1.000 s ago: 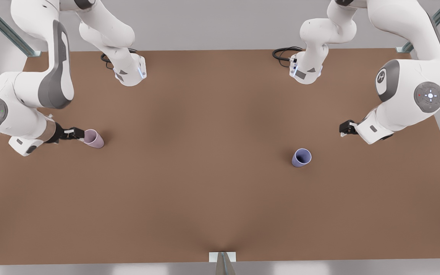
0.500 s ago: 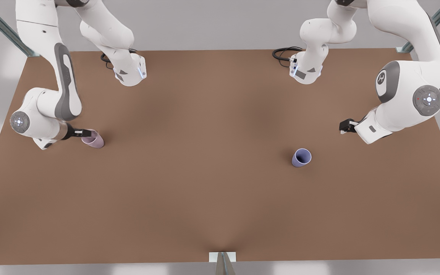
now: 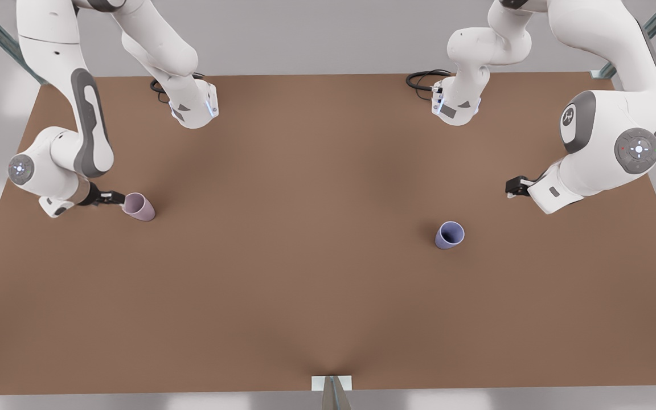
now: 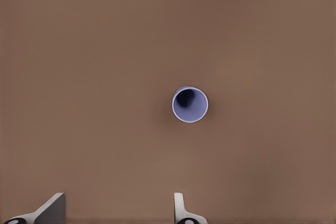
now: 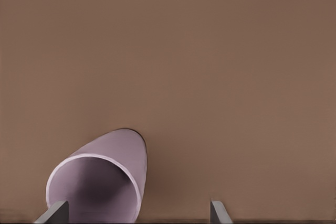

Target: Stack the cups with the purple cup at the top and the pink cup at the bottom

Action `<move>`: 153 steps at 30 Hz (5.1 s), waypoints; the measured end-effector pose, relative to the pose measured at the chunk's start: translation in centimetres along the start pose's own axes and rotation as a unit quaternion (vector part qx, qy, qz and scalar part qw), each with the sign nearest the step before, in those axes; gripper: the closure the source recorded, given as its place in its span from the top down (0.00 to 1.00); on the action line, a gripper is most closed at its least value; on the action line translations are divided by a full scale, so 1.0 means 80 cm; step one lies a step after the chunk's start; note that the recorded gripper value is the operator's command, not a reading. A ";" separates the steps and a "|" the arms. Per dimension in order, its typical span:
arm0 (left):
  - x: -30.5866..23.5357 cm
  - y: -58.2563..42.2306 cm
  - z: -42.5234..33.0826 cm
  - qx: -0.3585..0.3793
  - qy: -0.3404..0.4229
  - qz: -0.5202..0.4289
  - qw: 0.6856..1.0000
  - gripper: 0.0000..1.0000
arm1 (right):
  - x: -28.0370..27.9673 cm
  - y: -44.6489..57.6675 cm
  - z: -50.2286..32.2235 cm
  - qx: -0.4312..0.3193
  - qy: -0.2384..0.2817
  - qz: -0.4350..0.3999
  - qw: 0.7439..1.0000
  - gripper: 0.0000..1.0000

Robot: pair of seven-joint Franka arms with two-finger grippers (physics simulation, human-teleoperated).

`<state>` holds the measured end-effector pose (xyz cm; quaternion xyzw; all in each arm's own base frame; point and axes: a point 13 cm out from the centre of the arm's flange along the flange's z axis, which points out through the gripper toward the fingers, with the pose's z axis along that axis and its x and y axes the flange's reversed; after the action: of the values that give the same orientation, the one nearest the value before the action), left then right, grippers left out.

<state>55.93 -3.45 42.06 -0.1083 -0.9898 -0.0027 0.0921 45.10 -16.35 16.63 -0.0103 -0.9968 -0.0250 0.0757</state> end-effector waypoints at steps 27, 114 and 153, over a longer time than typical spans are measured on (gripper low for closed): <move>0.005 -0.001 0.000 0.001 0.007 0.002 1.000 1.00 | -0.027 0.022 0.050 -0.003 -0.007 -0.102 0.995 0.21; -0.164 -0.117 0.244 0.036 -0.075 -0.053 0.995 0.21 | -0.095 0.237 -0.328 0.070 -0.023 -0.126 0.989 1.00; -0.266 -0.475 0.204 0.111 -0.083 -0.207 0.969 0.21 | -0.084 0.233 -0.320 0.049 -0.005 -0.058 0.997 1.00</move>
<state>65.24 -44.71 22.66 0.1096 -0.9890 0.0971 0.0183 56.03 0.81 41.76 0.0512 -0.9961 0.0201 0.0696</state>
